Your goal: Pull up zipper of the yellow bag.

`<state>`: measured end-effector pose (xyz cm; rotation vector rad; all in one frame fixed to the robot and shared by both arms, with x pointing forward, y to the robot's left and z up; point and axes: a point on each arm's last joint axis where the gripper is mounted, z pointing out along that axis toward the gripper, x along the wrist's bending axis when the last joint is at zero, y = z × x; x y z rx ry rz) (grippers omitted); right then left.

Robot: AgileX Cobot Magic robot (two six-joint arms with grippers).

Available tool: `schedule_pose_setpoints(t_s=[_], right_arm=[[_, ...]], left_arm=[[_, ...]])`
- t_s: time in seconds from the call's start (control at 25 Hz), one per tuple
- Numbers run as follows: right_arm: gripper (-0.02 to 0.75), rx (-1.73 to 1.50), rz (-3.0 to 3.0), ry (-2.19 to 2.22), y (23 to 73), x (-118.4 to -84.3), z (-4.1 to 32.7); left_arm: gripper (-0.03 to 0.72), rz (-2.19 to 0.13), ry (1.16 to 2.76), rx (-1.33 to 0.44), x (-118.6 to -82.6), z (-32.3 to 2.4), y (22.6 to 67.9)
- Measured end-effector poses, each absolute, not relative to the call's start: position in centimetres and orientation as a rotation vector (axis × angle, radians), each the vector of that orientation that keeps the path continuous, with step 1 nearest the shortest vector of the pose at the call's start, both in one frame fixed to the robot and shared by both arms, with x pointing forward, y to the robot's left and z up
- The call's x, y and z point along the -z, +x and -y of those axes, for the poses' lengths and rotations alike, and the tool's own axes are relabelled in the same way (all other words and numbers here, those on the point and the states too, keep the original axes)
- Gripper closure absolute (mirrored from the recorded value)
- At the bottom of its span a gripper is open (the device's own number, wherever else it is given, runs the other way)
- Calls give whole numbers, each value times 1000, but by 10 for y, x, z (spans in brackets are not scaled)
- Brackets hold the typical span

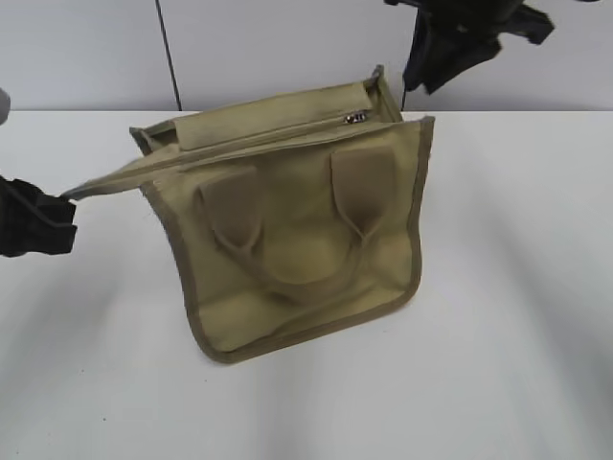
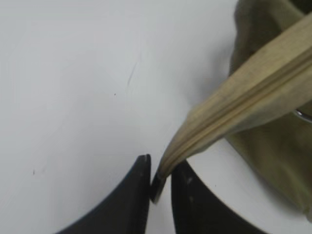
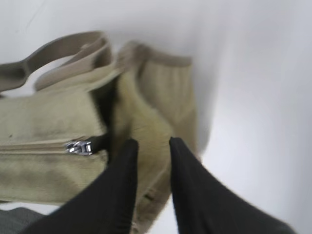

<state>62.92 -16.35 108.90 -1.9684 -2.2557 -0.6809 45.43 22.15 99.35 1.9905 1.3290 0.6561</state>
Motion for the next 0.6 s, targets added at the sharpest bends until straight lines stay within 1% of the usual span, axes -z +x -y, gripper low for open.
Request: schedule_pose_setpoints(t_s=[0.04,0.12,0.16,0.2,0.24,0.28,0.36,0.48,0.6], right_arm=[[462,688,2262,-1987,630,-1091,169],[274,709,2283,-1978,630,-1096,173],[212,728,2294,-1963,628,-1100,173],[163,749,2302,-1947,626,-1104,172],[138,767,2308,-1937,623,-1108,172],[130,786,2318,-1929,620,-1113,172],[134,837,2343,-1913,613,-1128,174],[157,916,2381,-1905,598,-1152,178],[163,979,2507,-1866,576,-1178,176]], left_arm=[[533,-1339,1998,-652,-992,-222,454],[358,-1349,1994,-645,-992,-222,454],[275,-1367,1982,-633,-992,-222,453],[219,-1392,1969,-615,-991,-222,453],[173,-1423,1966,-594,-990,-223,452],[149,-1461,1964,-567,-988,-223,450],[136,-1539,1971,-509,-984,-225,446],[141,-1674,2023,-395,-977,-227,436],[163,-1806,2113,-257,-970,-230,423]])
